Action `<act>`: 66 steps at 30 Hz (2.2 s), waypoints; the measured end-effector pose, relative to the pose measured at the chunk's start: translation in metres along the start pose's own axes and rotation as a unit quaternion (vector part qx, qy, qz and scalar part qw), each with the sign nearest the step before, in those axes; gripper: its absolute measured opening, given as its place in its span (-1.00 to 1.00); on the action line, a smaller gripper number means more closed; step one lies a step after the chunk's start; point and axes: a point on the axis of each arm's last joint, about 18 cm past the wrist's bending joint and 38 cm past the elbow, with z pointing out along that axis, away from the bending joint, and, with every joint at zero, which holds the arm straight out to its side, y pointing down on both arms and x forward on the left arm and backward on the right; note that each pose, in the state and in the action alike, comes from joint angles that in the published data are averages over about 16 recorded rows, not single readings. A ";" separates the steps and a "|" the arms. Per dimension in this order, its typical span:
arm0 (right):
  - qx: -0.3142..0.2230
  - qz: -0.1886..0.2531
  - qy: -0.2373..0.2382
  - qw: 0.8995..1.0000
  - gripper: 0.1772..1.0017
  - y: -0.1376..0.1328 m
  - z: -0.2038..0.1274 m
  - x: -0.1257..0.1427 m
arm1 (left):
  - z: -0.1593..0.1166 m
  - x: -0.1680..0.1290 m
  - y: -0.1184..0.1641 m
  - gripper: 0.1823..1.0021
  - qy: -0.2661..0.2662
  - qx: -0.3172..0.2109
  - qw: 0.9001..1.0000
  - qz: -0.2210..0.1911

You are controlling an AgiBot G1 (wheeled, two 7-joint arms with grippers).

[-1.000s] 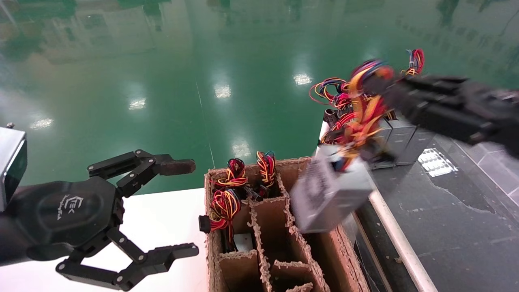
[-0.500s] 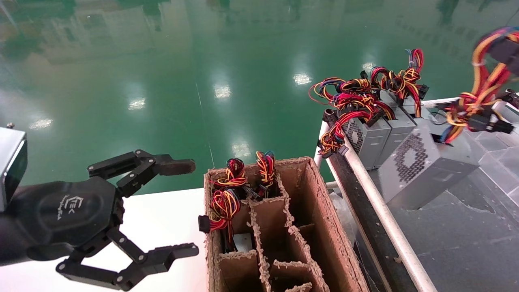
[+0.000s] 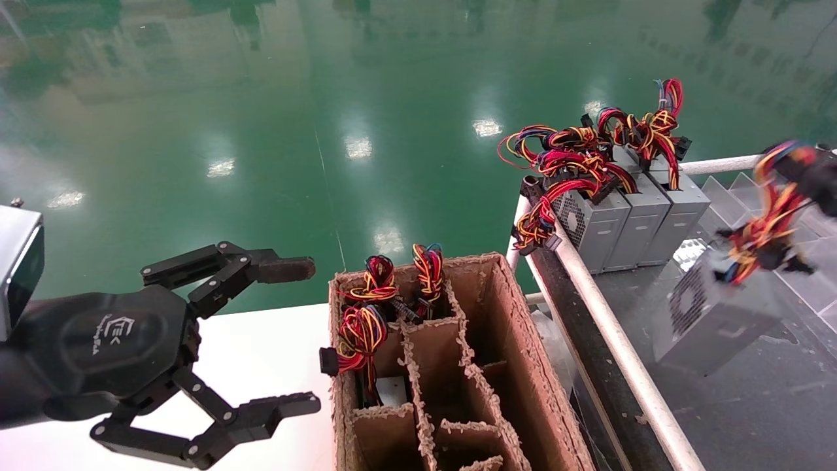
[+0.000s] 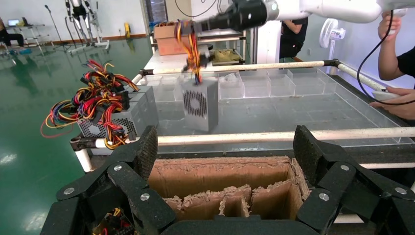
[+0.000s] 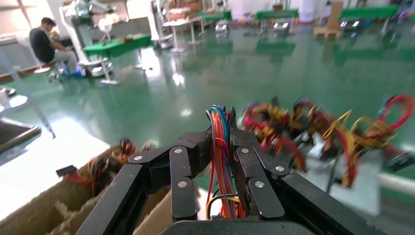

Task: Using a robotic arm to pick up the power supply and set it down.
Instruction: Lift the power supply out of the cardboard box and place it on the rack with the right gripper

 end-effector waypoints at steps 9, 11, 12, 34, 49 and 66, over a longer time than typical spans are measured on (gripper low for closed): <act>-0.029 0.004 0.015 0.999 -0.96 0.026 0.037 0.013 | 0.000 0.000 0.000 1.00 0.000 0.000 1.000 0.000; -0.033 0.001 0.021 0.999 -0.96 0.027 0.047 0.017 | 0.000 0.000 0.000 1.00 0.000 0.000 1.000 0.000; -0.035 0.000 0.024 0.999 -0.96 0.028 0.052 0.019 | 0.000 0.000 0.000 1.00 0.000 0.000 1.000 0.000; -0.049 -0.034 0.071 0.996 -0.96 0.006 0.140 0.043 | 0.000 0.000 0.000 1.00 0.000 0.000 1.000 0.000; -0.067 -0.033 0.044 0.996 -0.96 0.014 0.149 0.033 | 0.000 0.000 0.000 1.00 0.000 0.000 1.000 0.000; -0.072 -0.029 0.033 0.996 -0.78 0.016 0.145 0.029 | 0.000 0.000 0.000 1.00 0.000 0.000 1.000 0.000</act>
